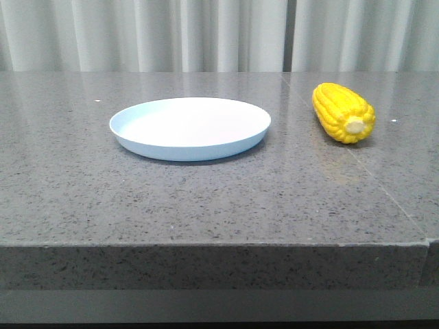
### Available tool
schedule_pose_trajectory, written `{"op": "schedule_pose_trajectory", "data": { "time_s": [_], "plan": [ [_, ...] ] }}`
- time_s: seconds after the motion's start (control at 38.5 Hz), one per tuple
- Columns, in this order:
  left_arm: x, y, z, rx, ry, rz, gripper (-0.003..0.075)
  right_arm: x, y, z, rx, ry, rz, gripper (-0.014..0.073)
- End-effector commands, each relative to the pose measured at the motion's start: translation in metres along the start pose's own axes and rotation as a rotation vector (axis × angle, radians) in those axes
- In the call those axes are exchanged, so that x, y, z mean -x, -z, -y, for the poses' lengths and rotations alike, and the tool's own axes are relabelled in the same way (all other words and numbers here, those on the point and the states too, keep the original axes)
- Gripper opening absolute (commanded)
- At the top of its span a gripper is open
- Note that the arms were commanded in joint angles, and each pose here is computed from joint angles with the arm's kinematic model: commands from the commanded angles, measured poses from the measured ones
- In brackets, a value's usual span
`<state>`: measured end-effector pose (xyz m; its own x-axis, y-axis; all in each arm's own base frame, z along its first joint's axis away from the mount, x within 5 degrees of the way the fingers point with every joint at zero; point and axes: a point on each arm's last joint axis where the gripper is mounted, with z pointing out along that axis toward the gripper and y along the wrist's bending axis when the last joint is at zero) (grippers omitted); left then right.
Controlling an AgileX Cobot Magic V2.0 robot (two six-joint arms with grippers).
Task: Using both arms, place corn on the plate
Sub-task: 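Release the plate and raise the left gripper away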
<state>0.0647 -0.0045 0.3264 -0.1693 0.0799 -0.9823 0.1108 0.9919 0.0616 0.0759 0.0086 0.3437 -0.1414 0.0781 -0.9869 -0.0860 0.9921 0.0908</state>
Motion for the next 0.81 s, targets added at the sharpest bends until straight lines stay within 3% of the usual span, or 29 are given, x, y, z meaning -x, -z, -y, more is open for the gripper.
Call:
{"op": "schedule_pose_trajectory", "data": {
  "time_s": [0.0,0.18,0.57,0.78],
  "plan": [
    [0.004,0.017,-0.001,-0.001,0.008,0.164,-0.0020,0.016,0.001,0.000,-0.009,0.005,0.094,0.0593],
    [-0.014,0.032,-0.001,0.002,0.013,0.225,-0.0020,0.016,0.001,0.000,-0.009,0.005,0.094,0.0593],
    [-0.015,0.035,-0.001,0.003,0.014,0.241,-0.0020,0.015,-0.001,-0.001,0.004,-0.024,0.073,0.0591],
    [-0.015,0.035,-0.001,0.003,0.014,0.241,-0.0020,0.019,-0.038,-0.003,0.032,-0.132,-0.131,0.0580]
  ]
}}
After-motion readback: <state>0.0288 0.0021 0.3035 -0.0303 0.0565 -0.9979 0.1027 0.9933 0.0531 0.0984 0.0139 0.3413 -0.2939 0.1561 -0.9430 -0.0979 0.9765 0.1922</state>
